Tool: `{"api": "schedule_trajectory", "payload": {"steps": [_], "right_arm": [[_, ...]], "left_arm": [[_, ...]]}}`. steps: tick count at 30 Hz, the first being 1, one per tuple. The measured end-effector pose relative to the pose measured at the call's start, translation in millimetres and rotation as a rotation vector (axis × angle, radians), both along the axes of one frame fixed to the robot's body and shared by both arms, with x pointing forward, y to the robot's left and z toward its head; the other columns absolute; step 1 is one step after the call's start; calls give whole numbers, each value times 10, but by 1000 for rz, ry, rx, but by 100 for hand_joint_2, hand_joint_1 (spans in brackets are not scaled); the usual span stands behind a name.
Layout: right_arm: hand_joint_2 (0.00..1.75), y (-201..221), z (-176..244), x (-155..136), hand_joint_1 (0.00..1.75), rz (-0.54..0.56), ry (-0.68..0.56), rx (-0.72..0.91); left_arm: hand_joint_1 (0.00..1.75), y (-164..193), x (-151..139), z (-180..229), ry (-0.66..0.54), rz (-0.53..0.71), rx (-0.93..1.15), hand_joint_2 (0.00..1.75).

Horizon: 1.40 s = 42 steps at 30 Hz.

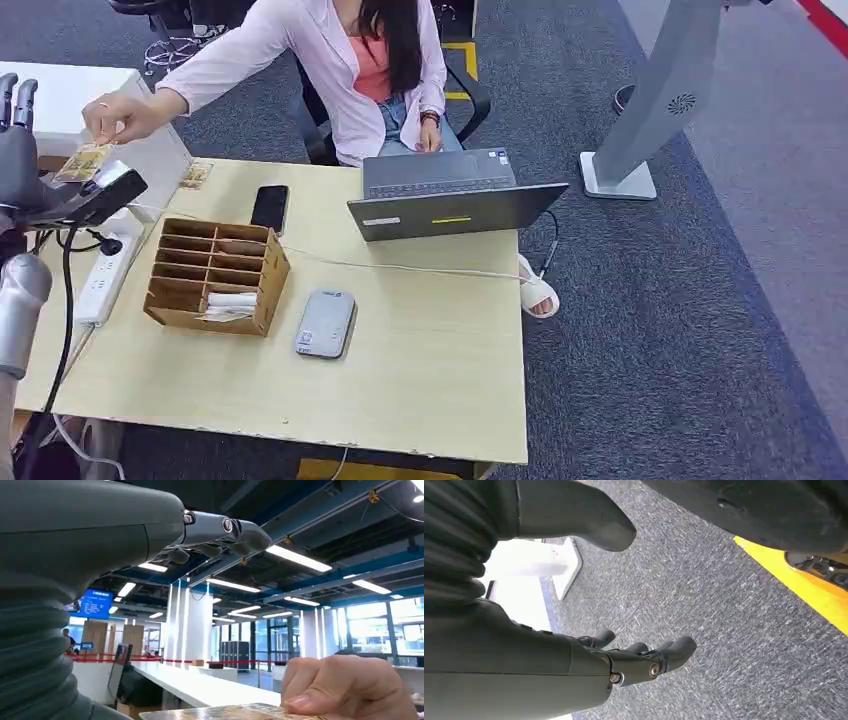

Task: Pass the card to the sensor for recognition and then transmit it.

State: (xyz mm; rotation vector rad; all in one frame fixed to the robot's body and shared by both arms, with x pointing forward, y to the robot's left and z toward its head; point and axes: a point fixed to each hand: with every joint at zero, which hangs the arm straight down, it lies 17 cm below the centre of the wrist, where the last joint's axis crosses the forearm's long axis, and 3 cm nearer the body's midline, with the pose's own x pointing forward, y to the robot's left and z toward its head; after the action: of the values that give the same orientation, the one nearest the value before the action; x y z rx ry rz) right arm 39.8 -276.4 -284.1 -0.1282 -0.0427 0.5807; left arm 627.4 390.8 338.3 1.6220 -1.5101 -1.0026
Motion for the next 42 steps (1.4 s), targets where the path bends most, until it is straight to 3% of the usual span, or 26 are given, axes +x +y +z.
{"api": "schedule_trajectory", "payload": {"steps": [9, 10, 34, 39, 42], "right_arm": [[175, -19, -1, -3, 0, 4, 0, -3], [175, -21, -1, -2, 0, 4, -1, -3], [175, -23, -1, 3, 0, -1, -6, 2], [175, -24, -1, 6, 0, -13, -6, 1], [175, -29, -1, 7, 0, -14, -5, -3]], "left_arm": [[0, 37, 19, -60, 20, 6, 13, 175], [175, 41, 22, -68, 23, 7, 13, 175], [175, -25, -11, -437, 107, -36, -20, 175], [175, -390, -96, -610, 109, -112, -25, 175], [175, -890, -209, -708, 90, -197, -32, 175]]}}
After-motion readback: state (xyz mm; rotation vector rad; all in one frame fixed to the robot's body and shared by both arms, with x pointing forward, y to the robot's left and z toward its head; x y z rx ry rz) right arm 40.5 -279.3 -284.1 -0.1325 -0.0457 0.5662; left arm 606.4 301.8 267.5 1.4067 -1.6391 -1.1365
